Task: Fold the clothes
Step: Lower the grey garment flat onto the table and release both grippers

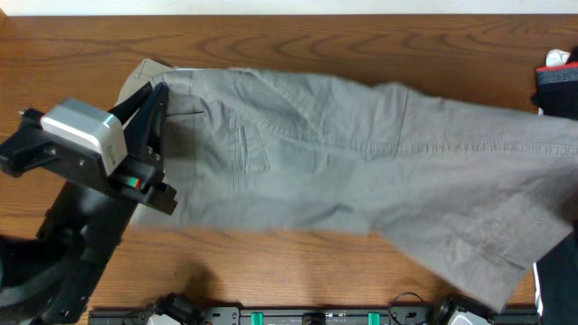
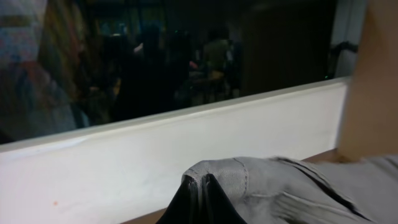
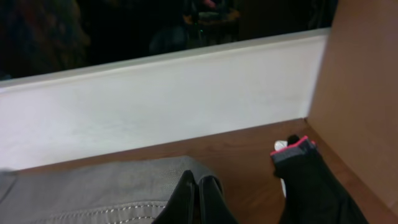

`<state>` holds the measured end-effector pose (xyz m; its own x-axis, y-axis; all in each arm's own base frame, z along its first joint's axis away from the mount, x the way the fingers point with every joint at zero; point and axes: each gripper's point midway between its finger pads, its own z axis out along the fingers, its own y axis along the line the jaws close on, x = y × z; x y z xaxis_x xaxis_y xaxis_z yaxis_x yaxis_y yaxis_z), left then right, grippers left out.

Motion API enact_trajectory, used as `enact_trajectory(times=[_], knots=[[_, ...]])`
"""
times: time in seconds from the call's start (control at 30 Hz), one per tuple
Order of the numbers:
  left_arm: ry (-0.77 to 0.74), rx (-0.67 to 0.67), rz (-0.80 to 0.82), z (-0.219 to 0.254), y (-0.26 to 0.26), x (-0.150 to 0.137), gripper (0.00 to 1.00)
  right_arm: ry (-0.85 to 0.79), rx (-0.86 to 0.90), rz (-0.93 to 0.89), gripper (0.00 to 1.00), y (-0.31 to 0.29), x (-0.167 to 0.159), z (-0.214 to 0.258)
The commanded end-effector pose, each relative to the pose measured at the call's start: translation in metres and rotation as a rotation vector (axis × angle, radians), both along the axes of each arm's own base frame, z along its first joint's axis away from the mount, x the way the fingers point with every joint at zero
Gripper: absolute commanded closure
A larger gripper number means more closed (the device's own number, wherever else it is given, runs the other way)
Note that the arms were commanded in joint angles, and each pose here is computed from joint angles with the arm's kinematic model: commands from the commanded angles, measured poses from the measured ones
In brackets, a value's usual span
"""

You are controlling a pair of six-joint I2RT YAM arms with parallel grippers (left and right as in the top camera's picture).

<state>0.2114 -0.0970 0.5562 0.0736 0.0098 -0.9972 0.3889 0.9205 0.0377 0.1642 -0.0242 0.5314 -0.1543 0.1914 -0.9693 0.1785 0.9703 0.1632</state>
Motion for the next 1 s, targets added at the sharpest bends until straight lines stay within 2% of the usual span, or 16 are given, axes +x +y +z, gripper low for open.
enact_trajectory(times=[0.0, 0.1, 0.2, 0.4, 0.5, 0.53, 0.6, 0.63, 0.67, 0.73, 0.83, 0.97], knots=[[0.042, 0.067, 0.084, -0.015, -0.005, 0.036, 0.94, 0.083, 0.011, -0.066, 0.99, -0.025, 0.029, -0.016], [0.081, 0.118, 0.129, -0.030, -0.019, 0.079, 0.94, 0.148, 0.038, -0.062, 0.99, -0.039, 0.064, -0.029], [0.143, 0.160, 0.162, -0.060, -0.040, 0.135, 0.94, 0.247, 0.080, -0.044, 0.99, -0.058, 0.116, -0.057], [0.309, 0.173, 0.240, -0.165, -0.067, 0.265, 0.93, 0.438, 0.180, 0.054, 0.99, -0.091, 0.234, -0.144], [0.372, 0.190, 0.263, -0.235, -0.075, 0.322, 0.86, 0.494, 0.228, 0.112, 0.98, -0.103, 0.298, -0.202], [0.383, 0.185, 0.272, -0.257, -0.077, 0.339, 0.83, 0.501, 0.241, 0.135, 0.95, -0.105, 0.318, -0.221], [0.388, 0.183, 0.284, -0.292, -0.080, 0.364, 0.63, 0.502, 0.254, 0.169, 0.78, -0.110, 0.354, -0.256], [0.396, 0.169, 0.294, -0.309, -0.080, 0.374, 0.55, 0.494, 0.261, 0.196, 0.67, -0.109, 0.369, -0.272], [0.404, 0.152, 0.305, -0.320, -0.079, 0.381, 0.43, 0.485, 0.271, 0.222, 0.57, -0.108, 0.381, -0.283], [0.429, 0.131, 0.345, -0.333, -0.070, 0.386, 0.37, 0.492, 0.283, 0.235, 0.45, -0.111, 0.393, -0.304], [0.462, 0.160, 0.402, -0.331, -0.054, 0.378, 0.33, 0.545, 0.289, 0.212, 0.37, -0.117, 0.386, -0.320], [0.534, 0.219, 0.406, -0.314, -0.041, 0.349, 0.29, 0.645, 0.298, 0.144, 0.34, -0.126, 0.357, -0.323]])
